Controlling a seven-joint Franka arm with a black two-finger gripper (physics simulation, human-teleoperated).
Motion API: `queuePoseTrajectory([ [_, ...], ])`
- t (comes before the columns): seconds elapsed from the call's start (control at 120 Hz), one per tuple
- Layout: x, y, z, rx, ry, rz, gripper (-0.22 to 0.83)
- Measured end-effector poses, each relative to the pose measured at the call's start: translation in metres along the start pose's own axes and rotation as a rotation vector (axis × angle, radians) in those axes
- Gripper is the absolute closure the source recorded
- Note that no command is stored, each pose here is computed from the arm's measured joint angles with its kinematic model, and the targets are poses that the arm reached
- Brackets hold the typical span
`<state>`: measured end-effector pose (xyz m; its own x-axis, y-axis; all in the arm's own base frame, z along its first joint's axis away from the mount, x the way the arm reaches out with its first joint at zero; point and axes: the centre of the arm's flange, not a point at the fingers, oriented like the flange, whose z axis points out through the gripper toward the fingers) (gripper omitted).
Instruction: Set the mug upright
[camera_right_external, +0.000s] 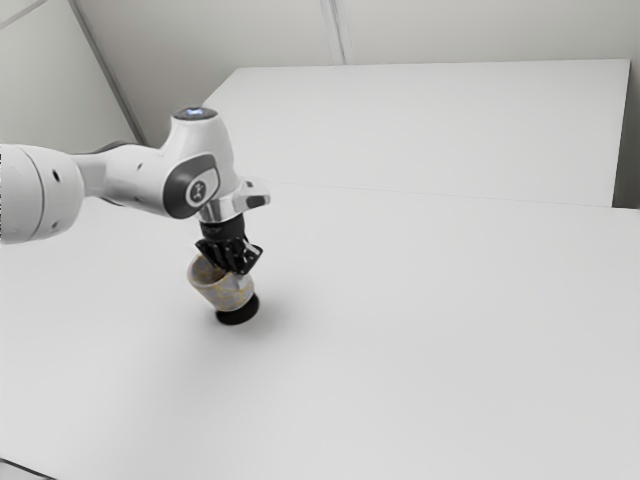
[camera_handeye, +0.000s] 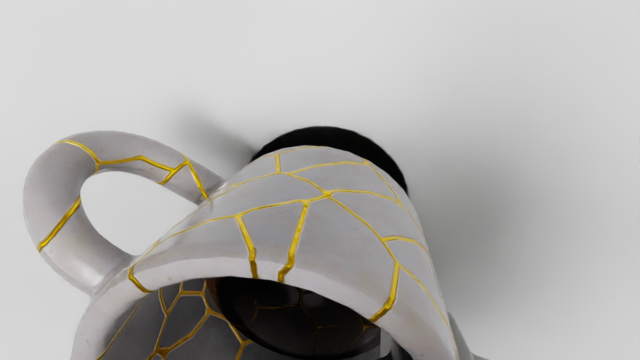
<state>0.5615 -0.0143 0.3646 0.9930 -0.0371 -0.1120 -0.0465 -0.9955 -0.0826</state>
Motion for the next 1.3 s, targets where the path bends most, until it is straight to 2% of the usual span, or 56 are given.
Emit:
queuePoseTrajectory([
  [0.367, 0.011, 0.008, 0.019, 0.008, 0.007, -0.100, 0.76],
  [0.492, 0.012, 0.009, 0.019, -0.001, 0.008, -0.123, 0.62],
  [0.633, 0.010, 0.010, 0.008, -0.014, 0.028, -0.145, 0.34],
  [0.75, 0.003, 0.008, -0.025, -0.023, 0.083, -0.159, 0.20],
  [0.883, -0.004, 0.017, -0.056, -0.029, 0.130, -0.148, 0.11],
  [1.008, 0.016, 0.018, -0.120, -0.049, 0.221, -0.119, 0.06],
  [1.117, 0.032, -0.014, -0.197, -0.090, 0.289, -0.133, 0.04],
  [1.2, 0.026, -0.035, -0.231, -0.100, 0.282, -0.121, 0.02],
  [1.3, 0.003, -0.044, -0.259, -0.103, 0.264, -0.085, 0.01],
])
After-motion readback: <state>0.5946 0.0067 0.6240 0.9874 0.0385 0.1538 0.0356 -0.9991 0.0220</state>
